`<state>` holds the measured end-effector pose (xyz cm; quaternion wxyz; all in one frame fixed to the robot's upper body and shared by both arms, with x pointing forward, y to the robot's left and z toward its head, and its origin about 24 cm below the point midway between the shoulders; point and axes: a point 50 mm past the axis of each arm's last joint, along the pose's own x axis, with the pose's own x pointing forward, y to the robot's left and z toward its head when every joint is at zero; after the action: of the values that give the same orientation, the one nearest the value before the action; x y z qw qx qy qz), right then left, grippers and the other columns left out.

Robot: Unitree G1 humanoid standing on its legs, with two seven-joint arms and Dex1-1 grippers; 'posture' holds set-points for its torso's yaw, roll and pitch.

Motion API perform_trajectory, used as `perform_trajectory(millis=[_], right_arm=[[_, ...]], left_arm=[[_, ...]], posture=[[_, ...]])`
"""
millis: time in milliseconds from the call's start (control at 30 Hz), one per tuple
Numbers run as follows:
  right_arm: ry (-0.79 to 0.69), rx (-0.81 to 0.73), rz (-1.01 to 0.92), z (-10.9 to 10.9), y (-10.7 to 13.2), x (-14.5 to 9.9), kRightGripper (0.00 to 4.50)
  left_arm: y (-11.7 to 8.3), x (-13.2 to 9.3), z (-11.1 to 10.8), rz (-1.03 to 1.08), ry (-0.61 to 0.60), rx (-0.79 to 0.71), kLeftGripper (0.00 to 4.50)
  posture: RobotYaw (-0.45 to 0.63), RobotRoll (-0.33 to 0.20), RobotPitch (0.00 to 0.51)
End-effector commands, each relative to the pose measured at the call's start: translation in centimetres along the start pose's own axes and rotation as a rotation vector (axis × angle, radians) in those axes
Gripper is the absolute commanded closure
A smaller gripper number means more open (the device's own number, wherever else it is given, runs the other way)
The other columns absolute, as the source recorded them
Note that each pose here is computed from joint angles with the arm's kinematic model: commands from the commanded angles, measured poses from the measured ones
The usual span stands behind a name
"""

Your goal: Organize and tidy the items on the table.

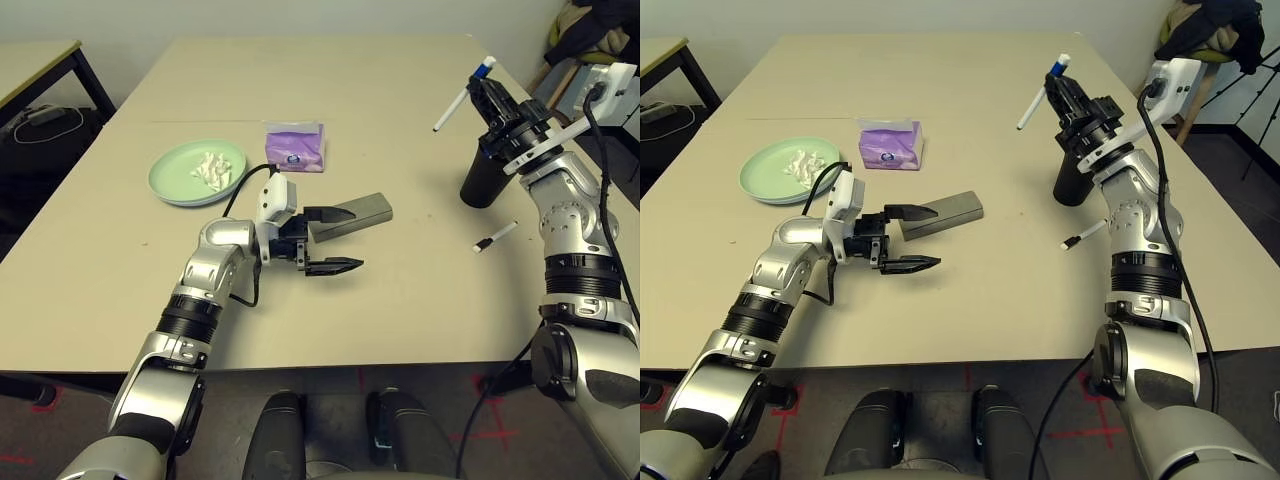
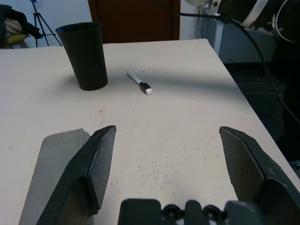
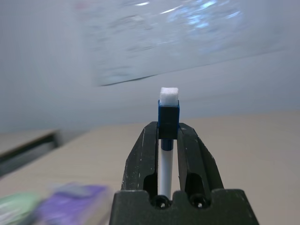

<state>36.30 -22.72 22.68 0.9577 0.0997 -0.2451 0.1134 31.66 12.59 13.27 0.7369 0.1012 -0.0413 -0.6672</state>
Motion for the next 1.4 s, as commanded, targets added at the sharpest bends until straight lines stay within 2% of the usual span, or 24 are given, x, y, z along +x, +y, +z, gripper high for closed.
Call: perform_trajectory(millis=[33, 267, 467, 800, 1400], right_arm=[[0.015, -0.084, -0.118, -0.2, -0.5, -0.1, 4.1], [0.171, -0.173, -0.335, -1.2, -1.6, -0.5, 4.1], [0.229, -0.188, -0.397, -0.8, -1.7, -0.3, 4.1], [0.258, -0.196, -0.379, 0.2, -1.3, -0.2, 4.1], [0.289, -0.208, -0.381, -0.2, -1.3, -0.9, 4.1]], left_arm=[[-0.2, 0.1, -0.1, -0.005, 0.0, 0.003, 0.0], [-0.2, 0.2, -0.1, -0.005, -0.002, 0.006, 0.0], [-0.2, 0.2, -0.1, -0.003, -0.001, 0.008, 0.0], [0.3, 0.1, 0.1, 0.037, -0.018, 0.032, 0.0], [3.5, 0.2, 1.3, 0.371, -0.019, 0.002, 0.0]], posture=[[0.14, 0.0, 0.077], [0.14, 0.0, 0.074], [0.14, 0.0, 0.077], [0.14, 0.0, 0.078], [0.14, 0.0, 0.076]])
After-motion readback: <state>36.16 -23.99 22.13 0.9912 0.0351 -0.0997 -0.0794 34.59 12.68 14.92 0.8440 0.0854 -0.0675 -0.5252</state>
